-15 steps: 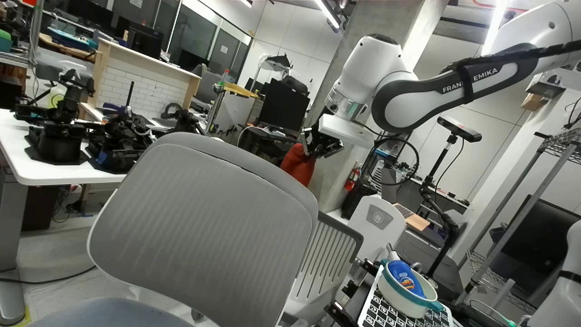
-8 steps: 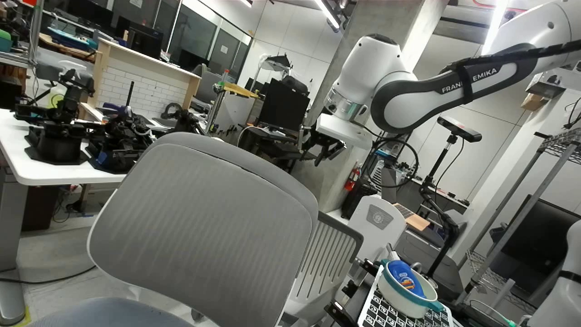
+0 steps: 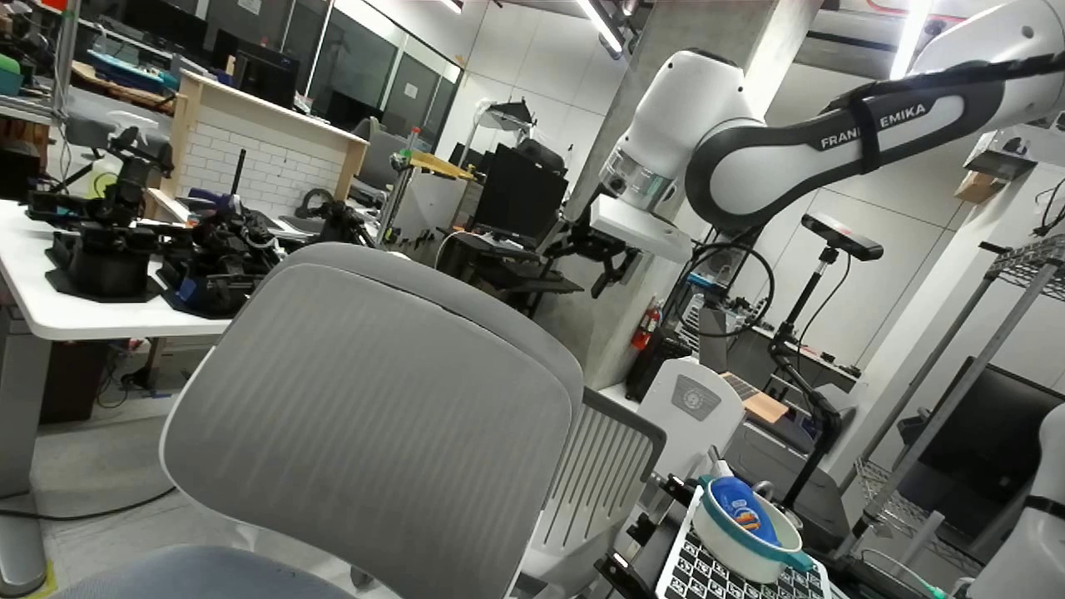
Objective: Put the cloth on the chair
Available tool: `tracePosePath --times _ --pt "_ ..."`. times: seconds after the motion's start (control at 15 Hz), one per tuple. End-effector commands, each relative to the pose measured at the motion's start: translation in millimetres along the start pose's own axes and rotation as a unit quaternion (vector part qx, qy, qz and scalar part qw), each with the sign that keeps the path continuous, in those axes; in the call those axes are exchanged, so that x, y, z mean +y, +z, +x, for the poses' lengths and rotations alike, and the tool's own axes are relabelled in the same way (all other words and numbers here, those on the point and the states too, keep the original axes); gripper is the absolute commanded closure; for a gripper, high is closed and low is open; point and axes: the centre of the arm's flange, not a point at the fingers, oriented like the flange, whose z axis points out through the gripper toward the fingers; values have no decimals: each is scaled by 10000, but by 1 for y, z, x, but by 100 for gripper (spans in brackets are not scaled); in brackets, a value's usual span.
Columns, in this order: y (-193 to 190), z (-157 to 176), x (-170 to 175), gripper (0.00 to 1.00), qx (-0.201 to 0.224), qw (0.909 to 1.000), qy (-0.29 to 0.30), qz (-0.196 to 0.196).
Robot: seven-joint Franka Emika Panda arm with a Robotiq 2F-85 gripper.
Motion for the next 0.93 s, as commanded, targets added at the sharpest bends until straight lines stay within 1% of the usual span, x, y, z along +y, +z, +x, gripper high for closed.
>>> tracePosePath --times 0.0,0.07,0.13,0.2,0.33,0.87 --pt "-39 -6 11 0 -659 9949 -605 464" --pt "-47 -10 12 0 -826 9916 -759 639" --pt "-21 -16 -8 0 -507 9966 -463 462" --pt "-28 -20 -9 0 -615 9948 -586 570" --pt "-36 -24 -7 0 -656 9935 -668 647" --pt "-36 -26 -5 0 -668 9933 -693 638"
